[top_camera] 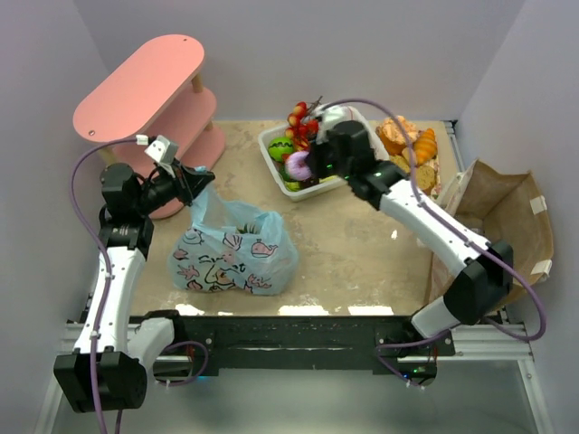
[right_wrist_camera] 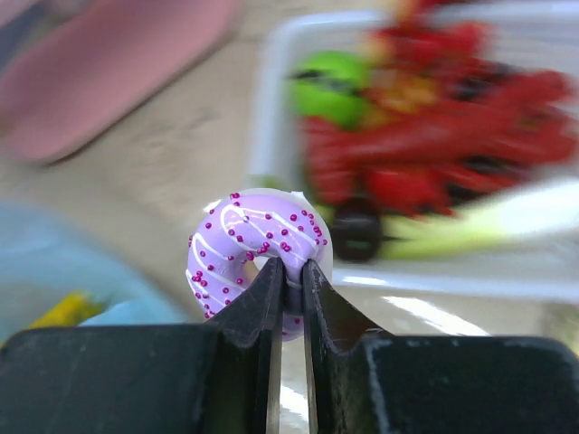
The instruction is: Place the mixed food into the grocery bags and tie them
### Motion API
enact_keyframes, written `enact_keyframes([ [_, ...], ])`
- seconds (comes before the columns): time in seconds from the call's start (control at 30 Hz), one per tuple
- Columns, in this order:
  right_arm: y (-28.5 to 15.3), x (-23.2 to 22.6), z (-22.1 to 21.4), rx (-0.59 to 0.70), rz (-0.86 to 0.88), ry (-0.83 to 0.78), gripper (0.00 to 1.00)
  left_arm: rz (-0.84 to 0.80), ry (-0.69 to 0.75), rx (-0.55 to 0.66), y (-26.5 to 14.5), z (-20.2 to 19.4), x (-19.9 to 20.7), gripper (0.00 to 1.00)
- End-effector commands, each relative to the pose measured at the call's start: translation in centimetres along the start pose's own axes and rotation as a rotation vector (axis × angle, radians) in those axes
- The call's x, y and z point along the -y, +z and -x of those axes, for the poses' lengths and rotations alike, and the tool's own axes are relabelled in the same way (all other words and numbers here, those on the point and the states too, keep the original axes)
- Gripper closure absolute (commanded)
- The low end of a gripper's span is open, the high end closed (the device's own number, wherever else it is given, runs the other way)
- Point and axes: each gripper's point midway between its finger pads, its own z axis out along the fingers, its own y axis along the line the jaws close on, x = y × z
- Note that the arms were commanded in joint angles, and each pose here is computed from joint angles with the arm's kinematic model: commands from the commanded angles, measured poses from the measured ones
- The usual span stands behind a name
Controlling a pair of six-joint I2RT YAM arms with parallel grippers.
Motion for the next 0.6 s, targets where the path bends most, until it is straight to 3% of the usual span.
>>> enact_keyframes([
  [0.0,-2.5,-16.2,-0.7,-0.004,0.473,-0.145,1.0,-0.093,0.083,0.073,-0.5,2.0,2.0,1.0],
  [0.07,-3.6,-21.3,-1.7,0.0,0.591,-0.189,1.0,-0.115,0.088,0.077,-0.5,2.0,2.4,1.0],
  [0.17,-4.7,-25.4,-3.0,-0.015,0.685,-0.235,1.0,-0.125,0.094,0.081,-0.6,2.1,2.6,1.0],
  [0.4,-7.9,-29.0,-7.8,-0.129,0.866,-0.324,0.99,-0.119,0.097,0.083,-0.6,2.0,2.5,1.0],
  [0.47,-7.7,-28.7,-9.2,-0.171,0.859,-0.332,0.81,-0.12,0.096,0.082,-0.6,2.0,2.5,1.0],
  [0.5,-7.4,-28.4,-9.6,-0.181,0.841,-0.33,0.57,-0.123,0.097,0.082,-0.7,2.0,2.6,1.0],
  [0.57,-7.0,-27.5,-10.1,-0.197,0.791,-0.335,0.41,-0.12,0.096,0.082,-0.7,2.0,2.6,1.0],
])
